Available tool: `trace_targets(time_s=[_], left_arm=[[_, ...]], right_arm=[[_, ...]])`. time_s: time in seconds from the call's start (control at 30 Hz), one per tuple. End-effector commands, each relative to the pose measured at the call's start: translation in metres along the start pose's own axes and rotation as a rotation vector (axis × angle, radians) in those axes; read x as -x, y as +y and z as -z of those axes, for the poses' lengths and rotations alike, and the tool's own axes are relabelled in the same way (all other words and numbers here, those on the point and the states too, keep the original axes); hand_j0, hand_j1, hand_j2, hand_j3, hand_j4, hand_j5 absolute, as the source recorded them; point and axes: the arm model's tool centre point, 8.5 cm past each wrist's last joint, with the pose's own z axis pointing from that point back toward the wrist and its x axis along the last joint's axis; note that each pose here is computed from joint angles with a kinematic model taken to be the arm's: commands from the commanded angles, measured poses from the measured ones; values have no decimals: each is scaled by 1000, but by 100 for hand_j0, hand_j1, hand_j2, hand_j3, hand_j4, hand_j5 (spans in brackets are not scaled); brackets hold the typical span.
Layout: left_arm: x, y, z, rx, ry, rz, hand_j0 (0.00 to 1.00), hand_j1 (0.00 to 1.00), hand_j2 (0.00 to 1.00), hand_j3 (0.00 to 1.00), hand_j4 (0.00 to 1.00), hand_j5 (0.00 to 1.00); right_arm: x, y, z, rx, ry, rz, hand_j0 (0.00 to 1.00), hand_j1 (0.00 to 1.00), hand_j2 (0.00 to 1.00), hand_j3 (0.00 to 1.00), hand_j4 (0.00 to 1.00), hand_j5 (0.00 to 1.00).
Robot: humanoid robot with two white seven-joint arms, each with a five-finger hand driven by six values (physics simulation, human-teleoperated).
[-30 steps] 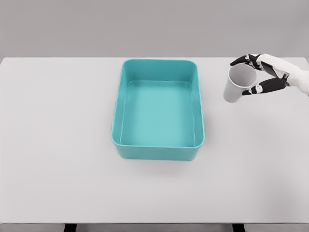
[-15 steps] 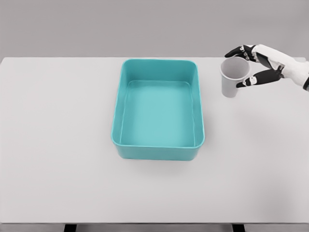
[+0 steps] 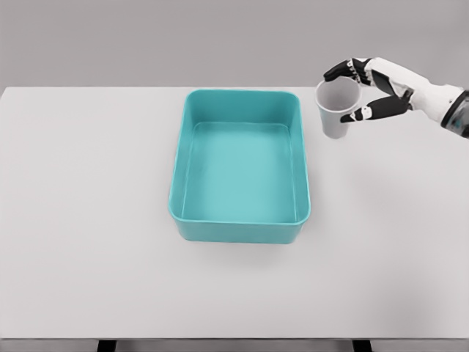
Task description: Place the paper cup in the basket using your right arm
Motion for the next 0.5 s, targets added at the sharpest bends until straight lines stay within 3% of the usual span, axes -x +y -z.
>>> trace_targets(time_s=[0.0,0.47], left_arm=[[0,0,0,0,0,0,100,100,100,100,100,100],[0,0,0,0,0,0,100,100,100,100,100,100]], right_arm=[[-2,3,5,-4,-12,12,71,71,71,71,71,71],[-20,8,31,-7,-70,31,71,71,71,71,71,71]])
